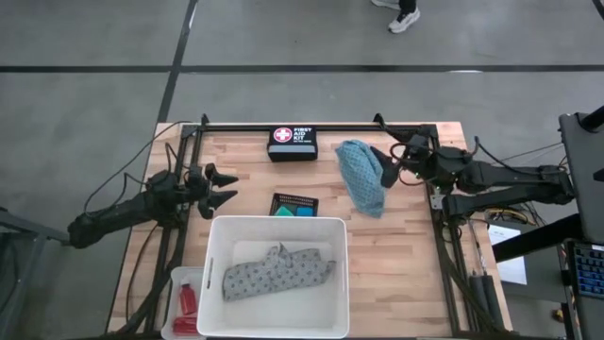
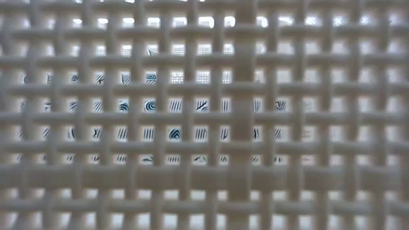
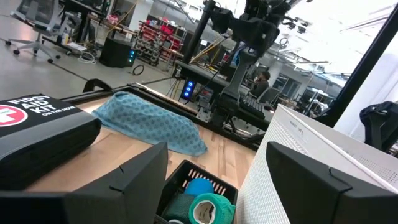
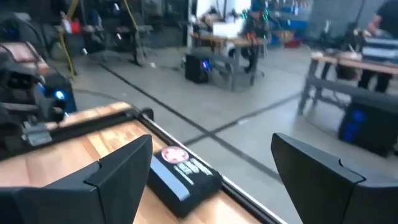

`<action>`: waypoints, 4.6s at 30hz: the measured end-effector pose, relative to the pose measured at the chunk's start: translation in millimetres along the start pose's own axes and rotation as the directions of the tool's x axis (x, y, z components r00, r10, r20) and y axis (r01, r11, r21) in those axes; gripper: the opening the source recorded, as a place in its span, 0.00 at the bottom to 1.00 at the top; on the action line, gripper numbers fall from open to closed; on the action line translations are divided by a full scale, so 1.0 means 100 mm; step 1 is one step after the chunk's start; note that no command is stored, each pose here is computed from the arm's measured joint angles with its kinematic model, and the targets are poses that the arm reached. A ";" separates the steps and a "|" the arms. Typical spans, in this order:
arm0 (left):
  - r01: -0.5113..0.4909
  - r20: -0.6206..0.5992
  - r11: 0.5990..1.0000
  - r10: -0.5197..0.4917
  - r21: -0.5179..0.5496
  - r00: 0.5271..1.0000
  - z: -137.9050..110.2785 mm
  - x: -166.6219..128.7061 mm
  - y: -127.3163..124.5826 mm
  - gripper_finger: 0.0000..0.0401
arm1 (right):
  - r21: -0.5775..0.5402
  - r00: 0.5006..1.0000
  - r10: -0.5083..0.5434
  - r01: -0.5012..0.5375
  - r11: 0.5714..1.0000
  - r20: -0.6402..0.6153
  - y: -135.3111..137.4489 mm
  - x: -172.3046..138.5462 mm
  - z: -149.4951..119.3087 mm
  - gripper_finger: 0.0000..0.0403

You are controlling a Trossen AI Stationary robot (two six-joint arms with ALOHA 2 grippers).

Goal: Pick & Place Medicine items
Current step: Put the blue patient gown into the large white bin

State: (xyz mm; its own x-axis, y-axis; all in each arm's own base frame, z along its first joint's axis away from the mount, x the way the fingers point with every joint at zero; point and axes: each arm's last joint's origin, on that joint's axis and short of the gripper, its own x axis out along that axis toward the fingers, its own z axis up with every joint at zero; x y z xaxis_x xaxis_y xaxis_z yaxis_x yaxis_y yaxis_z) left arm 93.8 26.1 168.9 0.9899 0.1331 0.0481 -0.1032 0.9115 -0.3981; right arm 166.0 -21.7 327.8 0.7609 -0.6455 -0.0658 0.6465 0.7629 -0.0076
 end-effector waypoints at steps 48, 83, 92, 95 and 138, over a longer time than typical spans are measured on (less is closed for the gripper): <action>0.000 0.000 1.000 0.000 0.000 1.000 0.00 0.00 0.00 0.69 | 0.015 0.206 -0.077 0.409 0.912 -0.975 -0.13 1.60 -0.83 0.81; 0.000 0.000 1.000 0.000 0.000 1.000 0.00 0.00 0.00 0.69 | 0.110 0.269 -0.014 0.439 0.892 -0.963 -0.15 1.54 -1.54 0.33; 0.000 0.000 1.000 0.000 0.000 1.000 0.00 0.00 0.00 0.69 | 0.110 0.271 -0.014 0.438 0.892 -0.963 -0.15 1.54 -1.53 0.31; 0.000 -0.001 1.000 0.000 0.000 1.000 0.00 0.00 0.00 0.69 | 0.112 0.274 -0.013 0.438 0.892 -0.962 -0.15 1.54 -1.53 0.33; 0.000 -0.001 1.000 0.000 0.000 1.000 0.00 0.00 0.00 0.69 | 0.179 0.938 0.271 -0.235 0.955 -0.214 -0.10 0.31 0.23 0.28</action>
State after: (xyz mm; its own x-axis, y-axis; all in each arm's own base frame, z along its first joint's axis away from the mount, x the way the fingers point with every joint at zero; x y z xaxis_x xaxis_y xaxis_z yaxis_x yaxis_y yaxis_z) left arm 93.8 26.1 168.7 0.9900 0.1327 0.0477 -0.1030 0.9115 -0.3982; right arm 184.2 -50.6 348.7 0.8775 -0.3910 -0.2777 0.4485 0.8741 0.1867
